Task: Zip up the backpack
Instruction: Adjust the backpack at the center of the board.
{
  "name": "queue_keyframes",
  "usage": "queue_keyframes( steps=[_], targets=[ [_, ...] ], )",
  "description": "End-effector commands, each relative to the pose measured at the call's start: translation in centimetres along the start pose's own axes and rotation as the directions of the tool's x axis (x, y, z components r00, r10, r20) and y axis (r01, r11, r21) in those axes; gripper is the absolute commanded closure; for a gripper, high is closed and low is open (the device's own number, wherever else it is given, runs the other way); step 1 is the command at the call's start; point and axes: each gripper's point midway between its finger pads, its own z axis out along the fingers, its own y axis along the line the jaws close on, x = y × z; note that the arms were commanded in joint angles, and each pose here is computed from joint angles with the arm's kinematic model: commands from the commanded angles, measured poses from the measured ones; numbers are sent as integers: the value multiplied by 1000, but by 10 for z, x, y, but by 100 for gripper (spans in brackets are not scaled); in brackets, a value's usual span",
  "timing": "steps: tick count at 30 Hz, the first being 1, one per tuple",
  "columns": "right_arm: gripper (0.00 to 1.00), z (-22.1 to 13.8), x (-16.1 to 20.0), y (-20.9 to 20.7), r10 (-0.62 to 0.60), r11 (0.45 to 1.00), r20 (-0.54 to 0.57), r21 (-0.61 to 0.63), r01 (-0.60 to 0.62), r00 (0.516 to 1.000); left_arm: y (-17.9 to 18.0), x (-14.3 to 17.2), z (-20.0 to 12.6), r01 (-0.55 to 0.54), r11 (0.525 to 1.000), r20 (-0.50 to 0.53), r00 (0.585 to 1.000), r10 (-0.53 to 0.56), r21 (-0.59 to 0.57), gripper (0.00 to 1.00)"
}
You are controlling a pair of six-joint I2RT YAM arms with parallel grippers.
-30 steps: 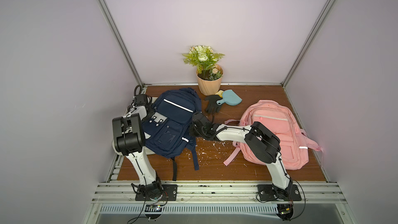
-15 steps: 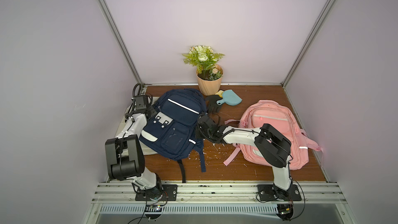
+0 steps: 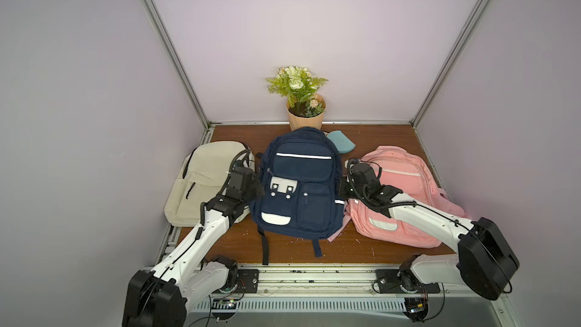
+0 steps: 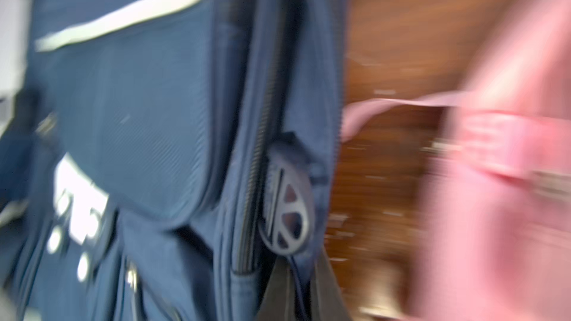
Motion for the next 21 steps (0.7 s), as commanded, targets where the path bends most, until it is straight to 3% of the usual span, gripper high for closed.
queue_keyframes(
  steps=[1,5,9,11,13,14,16,19,21],
  targets=[
    [100,-1,-18,-4,-15,999,50,-28,16,999,-28,9,13,26,998,35,999,-28,54,100],
    [100,17,-13,-19,5,1000,27,-4,-5,1000,-31,22,37,0,999,-2,1000,0,43,100],
    [100,27,-16,-21,-5,1000,25,19,4,1000,-30,13,36,-6,1000,23,1000,6,16,100],
    [98,27,-21,-23,-19,999,36,44,17,999,-30,13,29,-3,1000,27,1000,2,21,88],
    [78,23,-28,-22,-36,998,51,52,33,998,-21,16,21,13,1000,37,999,-14,5,77],
    [63,19,-32,-21,-45,998,61,57,42,997,-15,18,17,20,1000,40,999,-19,-9,68],
    [43,8,-42,-21,-64,996,90,72,57,994,2,17,8,41,996,65,997,-36,-76,49],
    [29,-14,-59,-28,-103,987,136,138,84,985,26,2,-8,27,980,132,991,-1,-196,25],
    [25,-31,-71,-37,-130,975,172,200,94,977,34,-17,-16,32,972,167,986,8,-231,18]
  ],
)
